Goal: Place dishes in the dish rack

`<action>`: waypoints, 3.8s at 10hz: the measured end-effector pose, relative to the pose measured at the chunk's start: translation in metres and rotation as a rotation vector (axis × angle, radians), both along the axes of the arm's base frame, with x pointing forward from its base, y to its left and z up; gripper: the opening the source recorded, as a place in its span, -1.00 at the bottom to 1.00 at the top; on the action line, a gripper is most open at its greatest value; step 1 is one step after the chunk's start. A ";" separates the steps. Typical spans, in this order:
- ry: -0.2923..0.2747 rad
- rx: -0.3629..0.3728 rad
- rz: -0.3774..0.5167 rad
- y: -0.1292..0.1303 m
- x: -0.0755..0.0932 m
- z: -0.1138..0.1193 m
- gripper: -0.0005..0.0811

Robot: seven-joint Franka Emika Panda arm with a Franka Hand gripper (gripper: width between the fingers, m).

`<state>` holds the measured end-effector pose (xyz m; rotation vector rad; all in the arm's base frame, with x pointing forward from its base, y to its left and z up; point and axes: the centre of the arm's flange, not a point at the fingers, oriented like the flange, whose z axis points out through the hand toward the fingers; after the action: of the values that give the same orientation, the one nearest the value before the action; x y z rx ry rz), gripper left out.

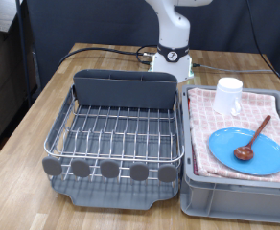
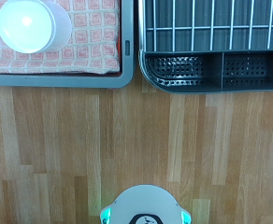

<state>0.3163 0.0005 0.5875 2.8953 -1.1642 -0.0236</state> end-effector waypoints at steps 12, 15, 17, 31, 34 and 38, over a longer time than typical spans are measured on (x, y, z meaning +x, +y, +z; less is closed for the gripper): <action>-0.041 0.023 -0.315 0.092 0.116 -0.023 0.98; -0.068 0.015 -0.331 0.098 0.117 -0.026 0.98; -0.111 -0.007 -0.353 0.120 0.116 -0.031 0.98; -0.220 -0.059 -0.410 0.197 0.131 -0.106 0.98; -0.261 -0.014 -0.443 0.201 0.143 -0.140 0.98; -0.322 -0.087 -0.362 0.211 0.145 -0.154 0.98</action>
<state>0.4615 0.2117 0.4338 2.6374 -1.6767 0.4895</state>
